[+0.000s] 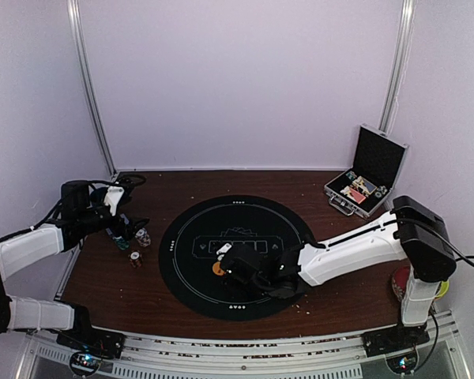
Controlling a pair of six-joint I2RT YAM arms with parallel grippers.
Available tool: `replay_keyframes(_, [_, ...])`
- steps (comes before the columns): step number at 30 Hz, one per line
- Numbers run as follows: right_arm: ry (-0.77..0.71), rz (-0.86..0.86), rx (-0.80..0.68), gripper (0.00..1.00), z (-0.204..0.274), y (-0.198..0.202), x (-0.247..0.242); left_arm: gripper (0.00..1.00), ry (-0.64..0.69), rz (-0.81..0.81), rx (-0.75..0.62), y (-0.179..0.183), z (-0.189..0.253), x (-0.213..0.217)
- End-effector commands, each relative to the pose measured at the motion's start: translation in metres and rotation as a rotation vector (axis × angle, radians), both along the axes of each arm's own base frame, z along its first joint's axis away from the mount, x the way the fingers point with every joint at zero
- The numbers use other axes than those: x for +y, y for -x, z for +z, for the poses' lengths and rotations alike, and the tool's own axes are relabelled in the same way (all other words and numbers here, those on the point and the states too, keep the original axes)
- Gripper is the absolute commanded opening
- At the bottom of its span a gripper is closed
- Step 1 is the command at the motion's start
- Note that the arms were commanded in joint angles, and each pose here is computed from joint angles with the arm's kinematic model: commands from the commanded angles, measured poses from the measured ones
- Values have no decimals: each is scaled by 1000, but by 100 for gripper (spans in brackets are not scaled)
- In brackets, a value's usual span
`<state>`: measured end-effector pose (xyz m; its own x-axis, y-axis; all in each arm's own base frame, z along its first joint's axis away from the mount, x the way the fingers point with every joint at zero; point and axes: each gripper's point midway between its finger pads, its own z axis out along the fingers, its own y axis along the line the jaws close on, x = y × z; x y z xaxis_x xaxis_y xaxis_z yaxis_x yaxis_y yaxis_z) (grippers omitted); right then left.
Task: Distribute texas hold em gaming equipment
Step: Place the dealer button on the poker table mat.
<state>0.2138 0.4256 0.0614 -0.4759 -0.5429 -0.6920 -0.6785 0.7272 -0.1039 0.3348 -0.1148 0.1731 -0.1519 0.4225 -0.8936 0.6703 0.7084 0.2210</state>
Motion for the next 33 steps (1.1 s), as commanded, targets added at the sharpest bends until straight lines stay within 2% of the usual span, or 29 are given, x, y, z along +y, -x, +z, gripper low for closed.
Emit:
replay_keyframes(1, [-39,101,18,50,5,27,5,98,6,15,-42,-5,7,3])
replay_keyframes(4, [-56,161,36,50,6,44,8,98,5,14,-41,-6,6,3])
replay_keyframes(15, [-18,259,84,50,-16,72,12,98,3,18,-38,-6,5,4])
replay_keyframes(33, [55,258,87,51,-27,74,0,98,4,18,-42,-6,7,4])
